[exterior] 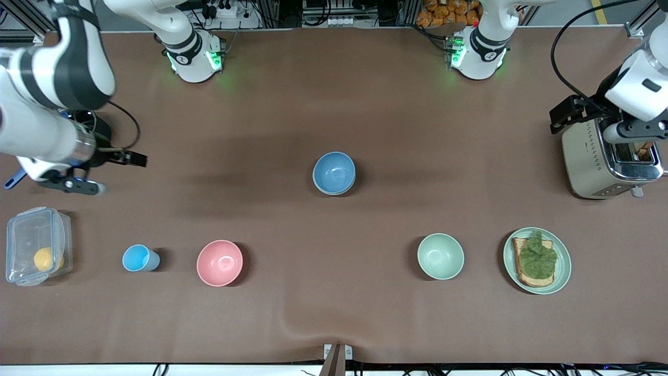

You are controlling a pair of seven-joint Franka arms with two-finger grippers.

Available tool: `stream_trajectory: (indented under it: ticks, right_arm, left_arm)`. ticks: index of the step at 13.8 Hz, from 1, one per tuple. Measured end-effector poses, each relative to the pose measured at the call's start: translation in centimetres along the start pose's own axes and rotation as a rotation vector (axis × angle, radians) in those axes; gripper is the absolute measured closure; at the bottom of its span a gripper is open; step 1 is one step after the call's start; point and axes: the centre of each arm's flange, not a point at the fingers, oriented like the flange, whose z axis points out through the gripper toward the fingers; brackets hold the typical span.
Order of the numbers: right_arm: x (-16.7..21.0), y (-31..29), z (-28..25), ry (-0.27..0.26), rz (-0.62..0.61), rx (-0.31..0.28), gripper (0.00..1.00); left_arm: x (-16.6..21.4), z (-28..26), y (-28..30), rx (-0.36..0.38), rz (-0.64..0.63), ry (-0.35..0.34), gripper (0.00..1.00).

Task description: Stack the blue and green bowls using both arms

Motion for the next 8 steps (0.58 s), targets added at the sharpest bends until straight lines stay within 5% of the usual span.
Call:
stream_trajectory:
  ticks: [4,8]
  right_arm:
    - [-0.7,2.4,-6.1,0.117,-0.016,0.026,0.0]
    - [-1.9,5.4,-10.0,0.166,-0.072,0.035,0.0]
  left_arm:
    - [-0.1,-0.3,-1.1,-0.002,0.074,0.005,0.0]
    - [0.1,-0.6,-1.6,-0.003,0.065,0.013,0.0]
